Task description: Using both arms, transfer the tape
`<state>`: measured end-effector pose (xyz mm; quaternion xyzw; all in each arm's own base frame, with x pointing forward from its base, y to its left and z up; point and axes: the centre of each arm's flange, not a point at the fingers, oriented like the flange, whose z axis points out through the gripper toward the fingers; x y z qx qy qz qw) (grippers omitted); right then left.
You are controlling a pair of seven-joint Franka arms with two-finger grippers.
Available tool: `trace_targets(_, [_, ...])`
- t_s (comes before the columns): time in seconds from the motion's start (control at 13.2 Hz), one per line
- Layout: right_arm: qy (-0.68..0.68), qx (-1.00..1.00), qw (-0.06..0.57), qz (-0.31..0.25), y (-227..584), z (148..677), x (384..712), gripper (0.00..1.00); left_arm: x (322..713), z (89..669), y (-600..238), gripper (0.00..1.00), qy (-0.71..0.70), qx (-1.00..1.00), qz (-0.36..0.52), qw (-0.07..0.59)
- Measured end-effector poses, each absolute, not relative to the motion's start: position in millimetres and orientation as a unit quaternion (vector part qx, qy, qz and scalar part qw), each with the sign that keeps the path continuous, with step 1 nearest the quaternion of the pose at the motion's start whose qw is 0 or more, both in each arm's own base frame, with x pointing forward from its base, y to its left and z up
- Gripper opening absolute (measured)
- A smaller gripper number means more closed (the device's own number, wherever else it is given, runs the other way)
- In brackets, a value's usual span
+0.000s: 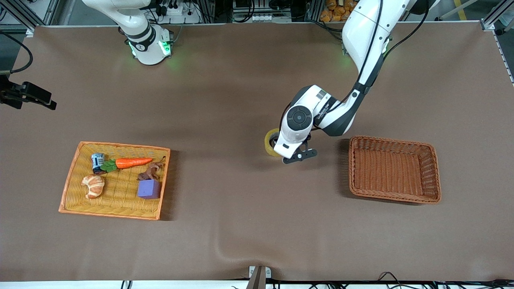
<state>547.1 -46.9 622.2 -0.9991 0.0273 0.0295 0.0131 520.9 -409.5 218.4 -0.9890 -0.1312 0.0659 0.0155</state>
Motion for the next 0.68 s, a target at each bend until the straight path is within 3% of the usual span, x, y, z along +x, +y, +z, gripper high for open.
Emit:
trace_targets(0.23, [0.012, -0.999, 0.013, 0.027, -48, 622, 548, 1.00, 513, 216, -418, 0.92, -0.123, -0.990, 0.068, 0.018])
trace_targets(0.38, [0.002, -1.000, 0.011, 0.023, -50, 623, 549, 1.00, 509, 213, -420, 0.79, -0.121, -0.990, 0.070, 0.020])
trace_targets(0.6, [0.002, -1.000, 0.010, 0.024, -56, 621, 548, 1.00, 509, 204, -419, 0.75, -0.122, -0.990, 0.073, 0.021])
trace_targets(0.68, [0.002, -1.000, 0.009, 0.025, -57, 620, 549, 1.00, 509, 203, -419, 0.65, -0.122, -0.990, 0.072, 0.020])
